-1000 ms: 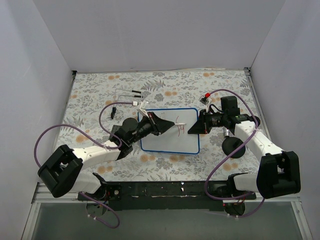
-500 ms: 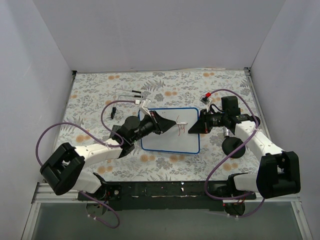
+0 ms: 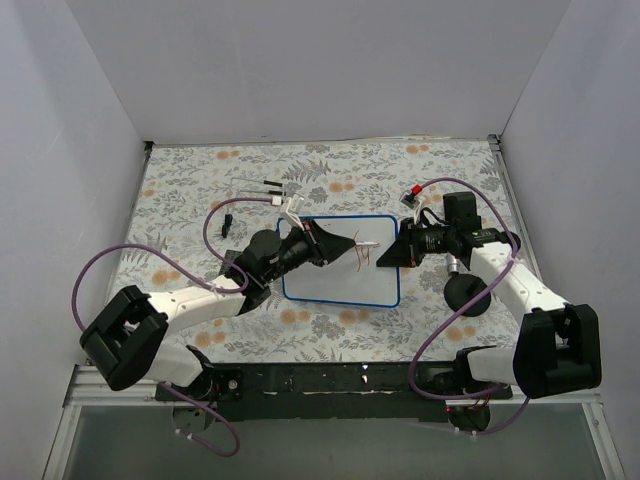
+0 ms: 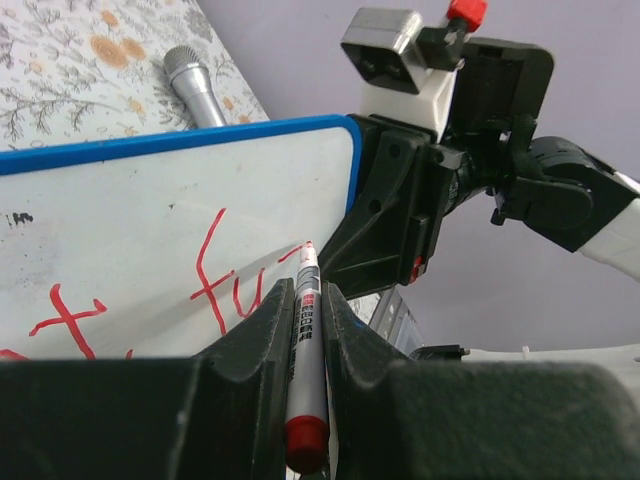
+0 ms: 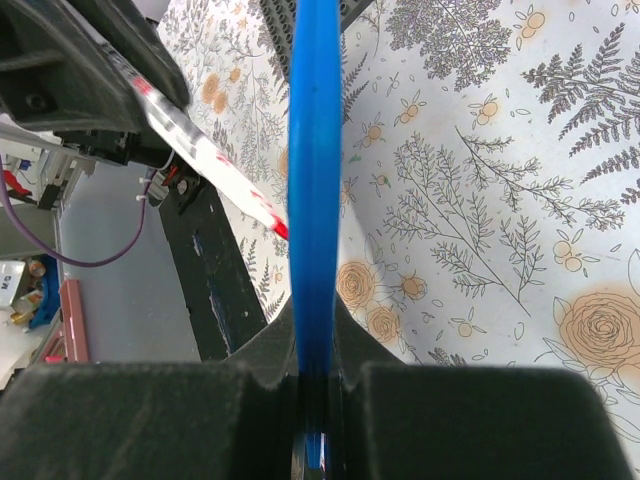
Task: Write a sentence on the whiteboard
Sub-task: Write with the whiteboard marker without the cap on the whiteboard.
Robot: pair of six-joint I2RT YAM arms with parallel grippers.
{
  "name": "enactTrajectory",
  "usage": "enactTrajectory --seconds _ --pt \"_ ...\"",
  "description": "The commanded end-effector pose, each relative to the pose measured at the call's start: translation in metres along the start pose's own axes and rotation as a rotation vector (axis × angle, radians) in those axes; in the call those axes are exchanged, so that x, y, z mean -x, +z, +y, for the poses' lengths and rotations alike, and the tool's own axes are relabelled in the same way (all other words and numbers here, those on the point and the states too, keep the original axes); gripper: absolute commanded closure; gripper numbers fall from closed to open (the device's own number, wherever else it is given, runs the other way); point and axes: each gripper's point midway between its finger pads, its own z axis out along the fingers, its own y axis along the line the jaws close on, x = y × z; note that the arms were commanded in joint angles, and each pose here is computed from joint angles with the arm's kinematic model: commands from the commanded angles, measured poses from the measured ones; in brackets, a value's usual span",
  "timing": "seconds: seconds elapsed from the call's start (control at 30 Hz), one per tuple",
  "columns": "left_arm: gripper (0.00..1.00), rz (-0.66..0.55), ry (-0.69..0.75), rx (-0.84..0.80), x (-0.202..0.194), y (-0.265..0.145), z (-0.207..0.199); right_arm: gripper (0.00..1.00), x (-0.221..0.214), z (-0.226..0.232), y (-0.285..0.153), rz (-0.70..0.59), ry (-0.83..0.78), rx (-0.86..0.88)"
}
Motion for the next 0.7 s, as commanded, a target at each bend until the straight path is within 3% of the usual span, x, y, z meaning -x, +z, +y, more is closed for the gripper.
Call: enactTrajectory --seconds 0.0,0.67 --pt "1.0 -0.087 0.045 -0.027 0.024 -0.013 -0.02 0.99 0.016 0.015 -0.005 -0.05 -0.09 0.048" --pt "1.0 -0.064 0.057 0.026 0.02 0.0 -0.005 0.99 0.015 0.015 -0.005 -0.051 -0.091 0.047"
